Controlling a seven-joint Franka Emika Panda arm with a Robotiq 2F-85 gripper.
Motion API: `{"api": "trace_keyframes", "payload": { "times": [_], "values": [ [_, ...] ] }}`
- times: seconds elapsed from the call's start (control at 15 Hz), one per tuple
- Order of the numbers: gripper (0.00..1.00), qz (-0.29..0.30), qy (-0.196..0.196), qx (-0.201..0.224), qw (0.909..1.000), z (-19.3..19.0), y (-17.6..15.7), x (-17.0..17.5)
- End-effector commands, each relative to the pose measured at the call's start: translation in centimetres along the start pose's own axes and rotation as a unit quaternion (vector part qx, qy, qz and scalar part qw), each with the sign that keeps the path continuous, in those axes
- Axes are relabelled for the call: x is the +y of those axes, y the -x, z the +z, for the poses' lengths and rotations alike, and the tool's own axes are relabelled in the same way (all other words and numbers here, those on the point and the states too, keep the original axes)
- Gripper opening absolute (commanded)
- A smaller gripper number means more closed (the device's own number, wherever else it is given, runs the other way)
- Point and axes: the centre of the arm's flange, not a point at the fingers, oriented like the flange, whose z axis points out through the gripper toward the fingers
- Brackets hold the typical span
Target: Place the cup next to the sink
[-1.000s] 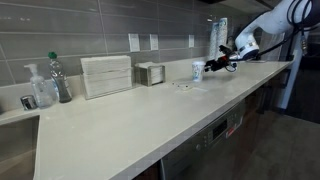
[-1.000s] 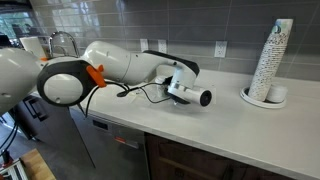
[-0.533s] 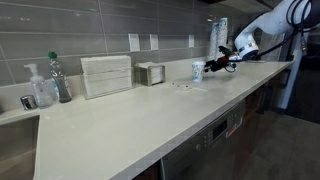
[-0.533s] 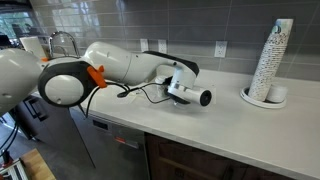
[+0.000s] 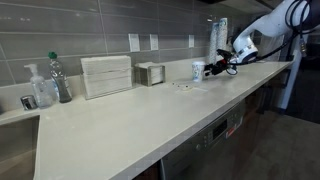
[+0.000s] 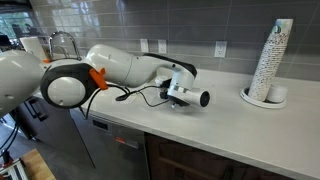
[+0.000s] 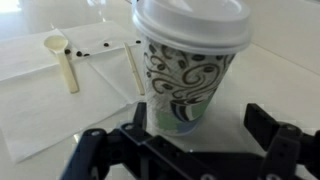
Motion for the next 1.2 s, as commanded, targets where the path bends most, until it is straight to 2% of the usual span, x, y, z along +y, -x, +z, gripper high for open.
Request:
{"api": "trace_keyframes", "payload": {
  "times": [0.0,0.47,0.93,1.07,1.13],
  "values": [
    [1.00,0.009,0.030,0.014,0.9994,0.5,-1.6,-0.2],
    [1.00,0.000,0.044,0.014,0.9989,2.3,-1.5,-0.6],
    [1.00,0.021,0.054,0.030,0.9979,4.5,-1.6,-1.2],
    [0.72,0.026,0.053,0.035,0.9976,4.7,-1.6,-1.3],
    [0.65,0.028,0.054,0.036,0.9975,4.8,-1.6,-1.3]
  ]
}}
